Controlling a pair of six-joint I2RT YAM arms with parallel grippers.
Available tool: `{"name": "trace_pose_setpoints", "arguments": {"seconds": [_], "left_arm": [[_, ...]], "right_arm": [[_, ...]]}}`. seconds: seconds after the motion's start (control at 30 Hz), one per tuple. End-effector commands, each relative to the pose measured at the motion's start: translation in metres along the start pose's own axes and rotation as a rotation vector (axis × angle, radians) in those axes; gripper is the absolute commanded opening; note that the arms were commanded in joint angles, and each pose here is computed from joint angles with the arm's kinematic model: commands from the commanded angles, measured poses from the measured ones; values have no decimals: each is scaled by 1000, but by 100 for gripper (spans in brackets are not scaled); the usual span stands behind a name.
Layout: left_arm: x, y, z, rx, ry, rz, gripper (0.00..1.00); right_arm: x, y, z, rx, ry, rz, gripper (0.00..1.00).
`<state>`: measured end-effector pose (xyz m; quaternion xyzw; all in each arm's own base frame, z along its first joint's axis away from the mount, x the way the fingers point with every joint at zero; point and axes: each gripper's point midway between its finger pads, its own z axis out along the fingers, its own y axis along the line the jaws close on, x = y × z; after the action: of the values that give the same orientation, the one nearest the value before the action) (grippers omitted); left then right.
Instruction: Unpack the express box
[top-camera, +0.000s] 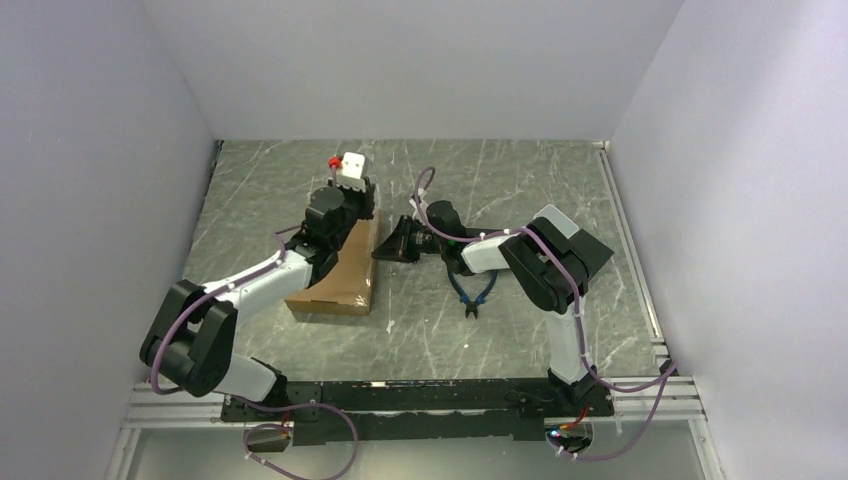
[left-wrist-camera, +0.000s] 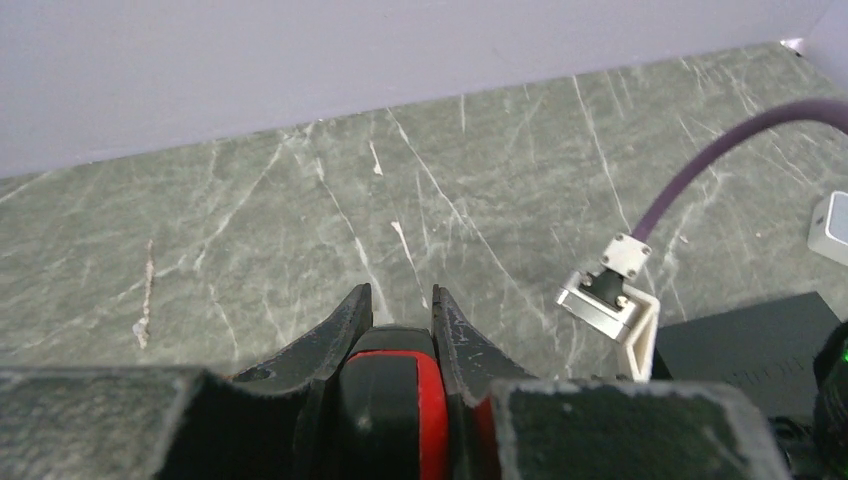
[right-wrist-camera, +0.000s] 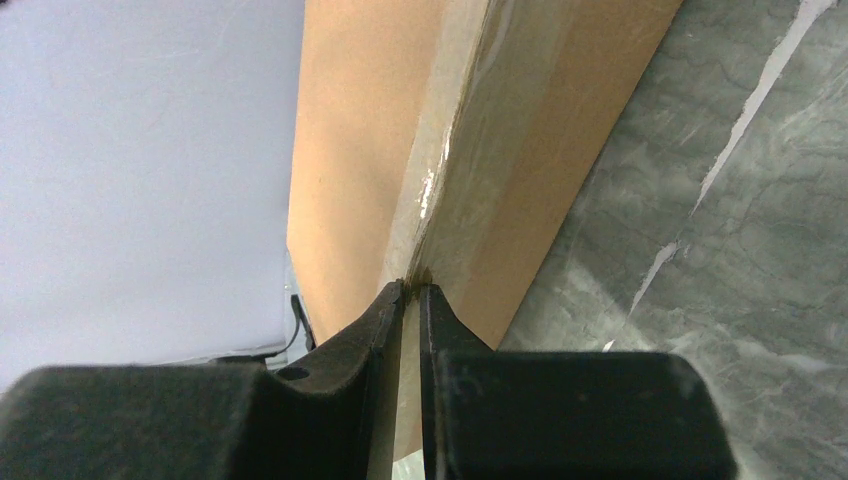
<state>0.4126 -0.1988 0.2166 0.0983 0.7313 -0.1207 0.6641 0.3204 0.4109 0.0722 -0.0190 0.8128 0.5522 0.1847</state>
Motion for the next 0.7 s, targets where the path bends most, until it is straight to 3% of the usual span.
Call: {"name": "trace_pose_setpoints", "arguments": {"seconds": [0.0, 0.67], "left_arm": [[-21, 4, 9, -11, -62, -28, 0], [-33, -1, 23, 41, -104, -71, 0]], "right_arm": [[5, -6, -1, 31, 2, -8, 12], [6, -7, 1, 32, 15, -10, 12]]}}
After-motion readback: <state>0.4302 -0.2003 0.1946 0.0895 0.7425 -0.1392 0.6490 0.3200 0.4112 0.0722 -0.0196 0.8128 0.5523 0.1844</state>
